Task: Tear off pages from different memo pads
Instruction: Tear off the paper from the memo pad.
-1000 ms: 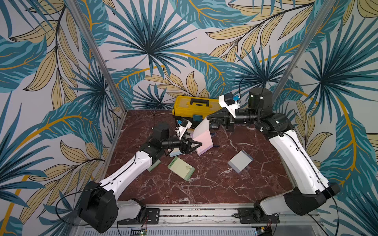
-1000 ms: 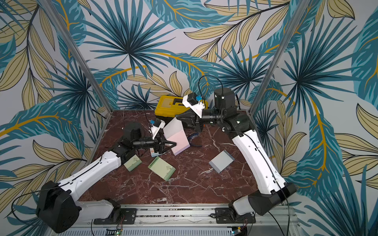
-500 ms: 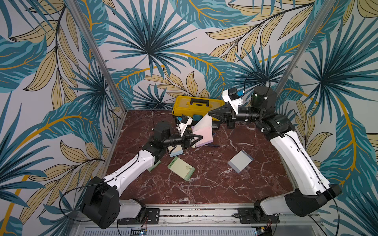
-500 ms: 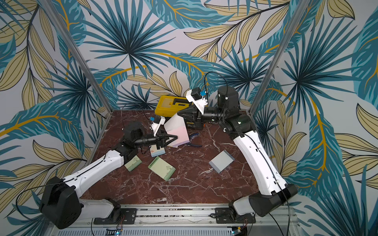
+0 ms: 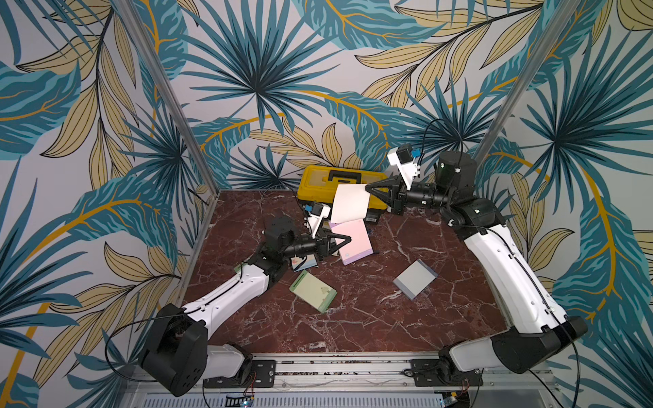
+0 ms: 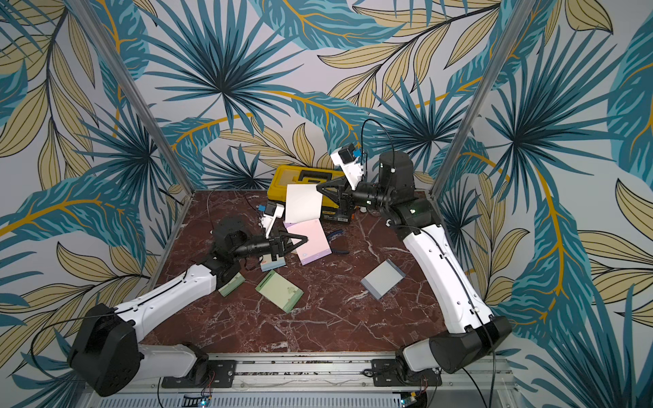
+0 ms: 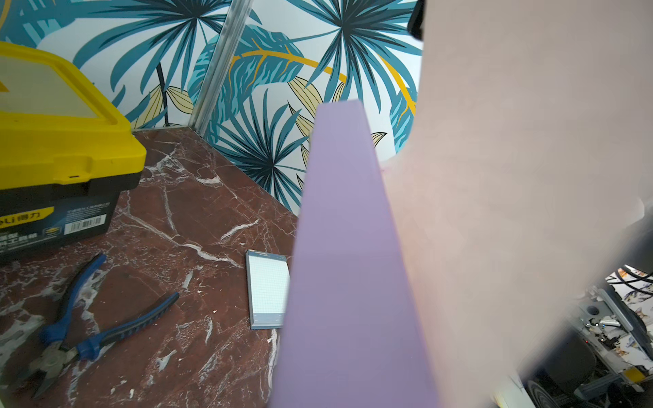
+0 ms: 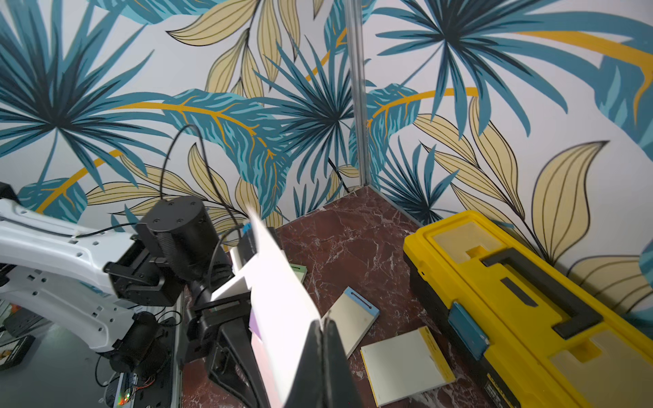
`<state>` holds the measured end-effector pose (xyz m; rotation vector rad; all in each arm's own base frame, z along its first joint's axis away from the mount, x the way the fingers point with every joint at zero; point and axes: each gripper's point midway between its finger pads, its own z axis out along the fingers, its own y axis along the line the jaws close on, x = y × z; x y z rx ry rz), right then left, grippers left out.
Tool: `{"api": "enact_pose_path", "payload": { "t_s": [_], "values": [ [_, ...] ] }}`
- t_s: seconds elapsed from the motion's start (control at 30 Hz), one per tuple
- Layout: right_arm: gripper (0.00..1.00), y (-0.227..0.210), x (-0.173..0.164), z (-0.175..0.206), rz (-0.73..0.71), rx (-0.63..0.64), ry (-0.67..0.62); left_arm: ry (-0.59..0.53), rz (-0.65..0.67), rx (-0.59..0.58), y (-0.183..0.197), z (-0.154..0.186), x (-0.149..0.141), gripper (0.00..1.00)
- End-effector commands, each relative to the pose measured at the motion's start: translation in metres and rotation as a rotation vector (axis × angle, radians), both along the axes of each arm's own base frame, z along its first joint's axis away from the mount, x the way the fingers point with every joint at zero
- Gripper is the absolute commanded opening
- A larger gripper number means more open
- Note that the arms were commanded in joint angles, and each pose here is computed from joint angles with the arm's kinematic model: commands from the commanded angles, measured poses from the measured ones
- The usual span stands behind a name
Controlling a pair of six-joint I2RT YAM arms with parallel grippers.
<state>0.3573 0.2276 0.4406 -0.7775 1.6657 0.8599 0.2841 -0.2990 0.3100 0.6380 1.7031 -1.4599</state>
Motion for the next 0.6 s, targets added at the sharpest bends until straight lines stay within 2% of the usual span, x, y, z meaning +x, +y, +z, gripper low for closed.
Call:
{"api": "enact_pose_path", "payload": {
  "t_s": [0.0, 0.07, 0.13, 0.2, 0.27, 0.33, 0.47, 0.57],
  "values": [
    [0.00, -0.077, 0.059, -0.027, -0.346, 0.085, 0.105, -0.040, 0.000, -0.046, 0.005, 0.027, -0.009, 0.00],
    [0.00, -0.138, 0.084, -0.043, -0.546, 0.175, 0.124, -0.026, 0.003, -0.022, 0.007, 0.021, -0.011, 0.00],
    [0.00, -0.174, 0.092, -0.066, -0.664, 0.205, 0.149, -0.004, -0.002, 0.009, 0.008, 0.013, -0.013, 0.00],
    [0.00, -0.174, 0.090, -0.086, -0.654, 0.173, 0.199, 0.027, 0.018, 0.055, 0.009, 0.000, -0.006, 0.00],
    [0.00, -0.168, 0.089, -0.108, -0.628, 0.192, 0.289, 0.088, 0.071, 0.132, 0.007, -0.020, 0.008, 0.00],
    [0.00, -0.175, 0.089, -0.143, -0.688, 0.177, 0.385, 0.160, 0.106, 0.196, -0.003, -0.041, 0.022, 0.00],
    [0.00, -0.195, 0.081, -0.227, -0.827, 0.044, 0.604, 0.258, 0.098, 0.287, -0.044, -0.072, 0.037, 0.00],
    [0.00, -0.199, 0.082, -0.262, -0.847, -0.003, 0.702, 0.285, 0.080, 0.304, -0.070, -0.081, 0.048, 0.00]
  ]
}}
